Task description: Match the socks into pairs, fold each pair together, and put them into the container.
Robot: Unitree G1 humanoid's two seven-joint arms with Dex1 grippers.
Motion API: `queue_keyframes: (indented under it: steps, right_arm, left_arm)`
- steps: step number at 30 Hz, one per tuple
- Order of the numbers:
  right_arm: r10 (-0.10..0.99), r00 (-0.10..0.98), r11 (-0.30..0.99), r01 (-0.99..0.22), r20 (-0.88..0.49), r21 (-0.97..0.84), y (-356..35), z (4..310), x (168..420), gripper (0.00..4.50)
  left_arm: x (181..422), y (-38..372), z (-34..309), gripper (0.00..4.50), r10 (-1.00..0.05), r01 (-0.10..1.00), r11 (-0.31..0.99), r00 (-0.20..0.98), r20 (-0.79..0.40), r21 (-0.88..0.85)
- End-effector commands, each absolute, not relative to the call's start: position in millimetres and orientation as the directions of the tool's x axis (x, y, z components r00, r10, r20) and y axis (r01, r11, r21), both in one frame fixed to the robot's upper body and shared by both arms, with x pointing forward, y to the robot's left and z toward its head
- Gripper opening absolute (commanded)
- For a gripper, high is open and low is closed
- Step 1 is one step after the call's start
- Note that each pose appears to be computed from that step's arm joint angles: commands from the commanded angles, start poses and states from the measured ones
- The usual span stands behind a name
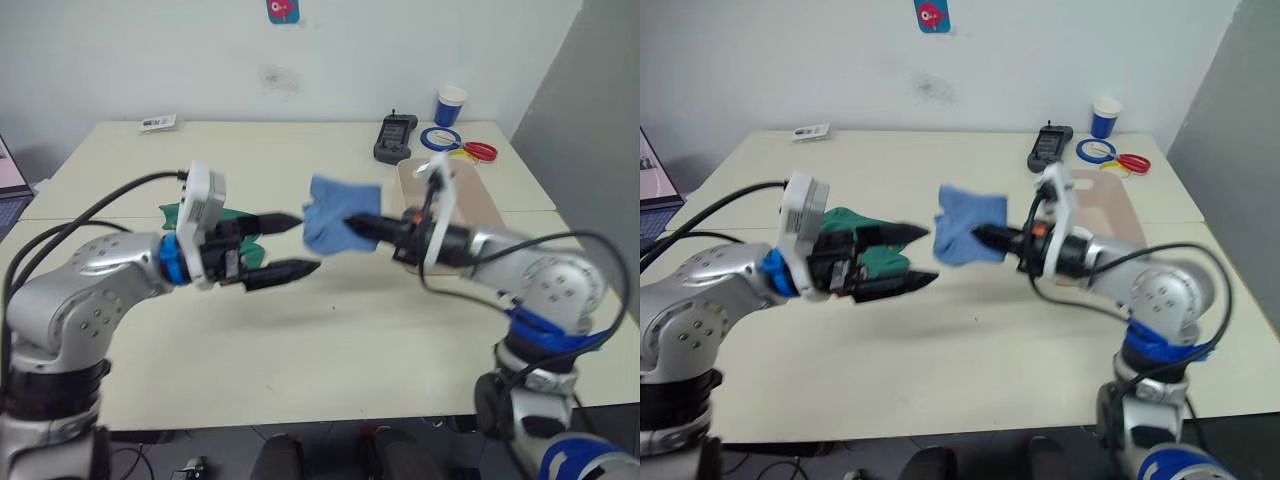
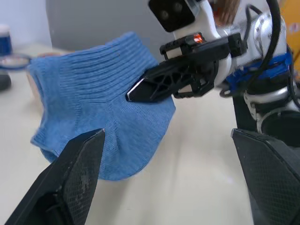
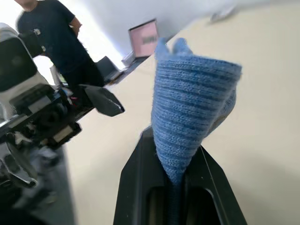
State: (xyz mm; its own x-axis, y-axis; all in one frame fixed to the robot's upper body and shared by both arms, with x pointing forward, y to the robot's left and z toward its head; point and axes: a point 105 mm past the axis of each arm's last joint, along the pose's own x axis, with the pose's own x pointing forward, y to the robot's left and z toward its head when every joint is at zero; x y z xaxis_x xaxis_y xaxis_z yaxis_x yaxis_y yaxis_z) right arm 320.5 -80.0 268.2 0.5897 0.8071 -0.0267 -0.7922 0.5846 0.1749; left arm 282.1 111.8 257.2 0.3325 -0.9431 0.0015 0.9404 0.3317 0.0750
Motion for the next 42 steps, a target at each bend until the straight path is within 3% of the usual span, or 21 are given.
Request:
queue_keyframes:
  steps: [1, 4, 8, 13, 22, 28, 35, 38, 42]
  right_arm:
    - [0.68, 0.733, 0.729, -0.677, -0.007, -0.103, -120.5, 291.1, 344.7, 0.0]
    - [0.524, 0.849, 0.736, -0.49, -0.065, -0.468, -159.2, 287.1, 375.1, 0.0]
    - [0.396, 0.9, 0.475, -0.369, -0.181, -0.799, -192.5, 264.1, 405.5, 0.0]
    - [0.375, 0.877, 0.139, -0.376, -0.302, -0.916, -196.8, 230.4, 425.3, 0.0]
    - [0.444, 0.747, -0.066, -0.524, -0.495, -0.849, -172.0, 199.2, 427.6, 0.0]
    - [0.457, 0.656, -0.103, -0.632, -0.601, -0.768, -176.9, 196.3, 415.2, 2.02]
    - [0.471, 0.625, -0.092, -0.667, -0.622, -0.74, -178.2, 236.0, 410.5, 4.47]
    - [0.484, 0.591, -0.087, -0.701, -0.645, -0.708, -177.3, 248.8, 404.6, 4.47]
    - [0.562, 0.575, 0.021, -0.729, -0.595, -0.685, -168.9, 275.2, 401.6, 4.47]
  left_arm:
    - [307.6, 104.0, 268.2, 4.48, -0.9, 0.893, 0.435, 0.43, 0.064, 0.115]
    - [323.5, 88.9, 272.2, 4.48, -0.885, 0.876, 0.464, 0.453, 0.107, 0.134]
    - [326.6, 63.8, 268.6, 4.48, -0.892, 0.882, 0.448, 0.431, 0.136, 0.148]
    - [322.4, 43.8, 261.1, 4.48, -0.896, 0.885, 0.438, 0.416, 0.158, 0.159]
    - [321.2, 40.2, 263.7, 4.48, -0.891, 0.882, 0.444, 0.419, 0.173, 0.155]
    - [326.6, 50.6, 263.4, 4.5, -0.88, 0.863, 0.472, 0.447, 0.163, 0.182]
    - [331.0, 54.9, 261.2, 4.5, -0.889, 0.869, 0.456, 0.435, 0.143, 0.192]
    - [330.8, 53.7, 260.9, 4.5, -0.894, 0.875, 0.446, 0.424, 0.144, 0.189]
    - [331.0, 54.2, 257.7, 4.5, -0.896, 0.877, 0.442, 0.423, 0.137, 0.186]
